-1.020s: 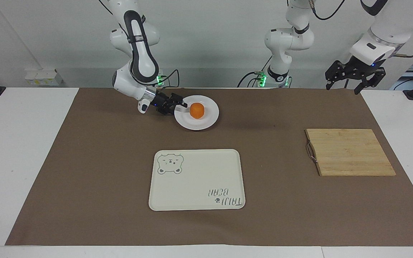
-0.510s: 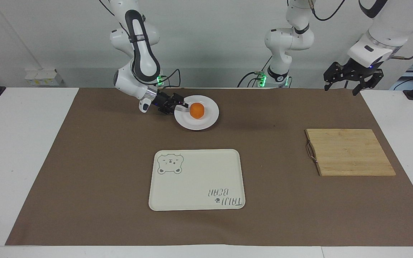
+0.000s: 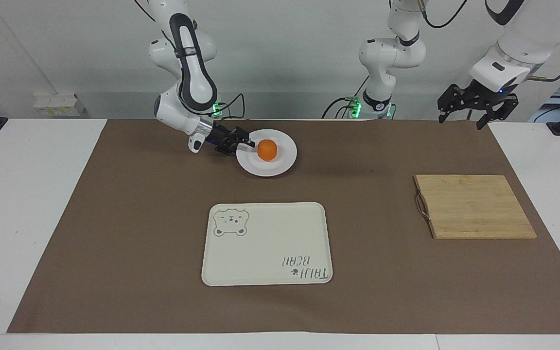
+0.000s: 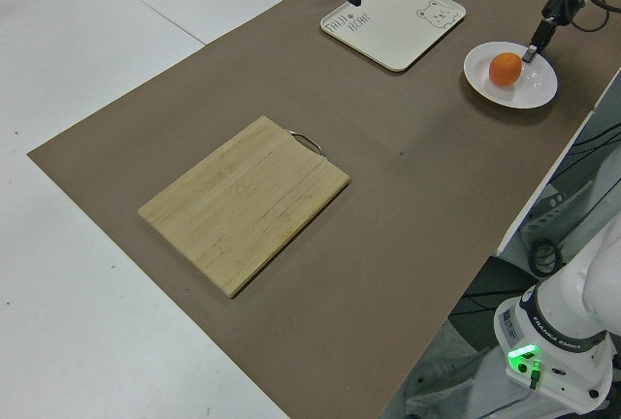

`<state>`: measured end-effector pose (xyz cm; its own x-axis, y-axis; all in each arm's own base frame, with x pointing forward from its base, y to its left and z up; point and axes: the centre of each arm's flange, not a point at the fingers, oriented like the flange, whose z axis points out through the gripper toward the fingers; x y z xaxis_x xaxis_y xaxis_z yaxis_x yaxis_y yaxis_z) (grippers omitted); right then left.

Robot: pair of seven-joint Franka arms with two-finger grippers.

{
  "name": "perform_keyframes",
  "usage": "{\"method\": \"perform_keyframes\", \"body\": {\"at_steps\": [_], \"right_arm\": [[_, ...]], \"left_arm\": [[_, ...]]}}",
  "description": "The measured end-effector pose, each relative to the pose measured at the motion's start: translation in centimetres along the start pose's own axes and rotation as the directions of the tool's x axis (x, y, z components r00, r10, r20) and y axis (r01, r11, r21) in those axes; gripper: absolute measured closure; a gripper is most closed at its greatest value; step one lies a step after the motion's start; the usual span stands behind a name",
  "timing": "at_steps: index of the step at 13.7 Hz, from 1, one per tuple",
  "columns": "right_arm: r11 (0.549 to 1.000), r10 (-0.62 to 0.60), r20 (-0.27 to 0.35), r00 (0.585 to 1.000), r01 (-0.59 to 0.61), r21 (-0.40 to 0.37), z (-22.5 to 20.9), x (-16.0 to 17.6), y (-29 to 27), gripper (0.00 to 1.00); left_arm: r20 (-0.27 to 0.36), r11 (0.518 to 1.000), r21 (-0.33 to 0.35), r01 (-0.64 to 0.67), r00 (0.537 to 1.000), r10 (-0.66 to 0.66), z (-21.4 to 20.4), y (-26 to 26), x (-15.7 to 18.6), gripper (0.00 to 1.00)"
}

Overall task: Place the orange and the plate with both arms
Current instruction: 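Grip the white plate rim nearest the right gripper, then slide the plate with the orange onto the cream tray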

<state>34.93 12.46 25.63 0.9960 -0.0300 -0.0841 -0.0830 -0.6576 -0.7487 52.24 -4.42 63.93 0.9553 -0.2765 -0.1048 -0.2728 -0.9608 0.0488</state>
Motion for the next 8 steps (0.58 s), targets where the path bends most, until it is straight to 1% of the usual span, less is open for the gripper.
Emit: {"method": "perform_keyframes", "body": {"at_steps": [1,3,6,8], "right_arm": [[1.0,-0.001,-0.001,1.0,0.001,0.003,0.0,0.0,-0.1,0.96],[1.0,-0.018,-0.005,1.0,0.018,0.005,-0.2,0.0,-0.3,0.96],[0.996,-0.087,-0.012,0.996,0.087,0.005,-0.3,0.3,-0.5,0.96],[0.995,-0.099,-0.024,0.995,0.099,0.004,-0.6,0.8,-0.8,0.96]], "left_arm": [[0.005,1.0,0.0,-0.005,1.0,0.005,0.2,0.3,0.1,0.0],[0.014,1.0,0.0,-0.023,1.0,0.023,0.6,1.2,0.2,0.0],[0.015,1.0,0.0,-0.026,1.0,0.026,0.7,1.3,0.3,0.0],[0.015,1.0,0.0,-0.024,1.0,0.024,0.7,1.2,0.2,0.0]]}}
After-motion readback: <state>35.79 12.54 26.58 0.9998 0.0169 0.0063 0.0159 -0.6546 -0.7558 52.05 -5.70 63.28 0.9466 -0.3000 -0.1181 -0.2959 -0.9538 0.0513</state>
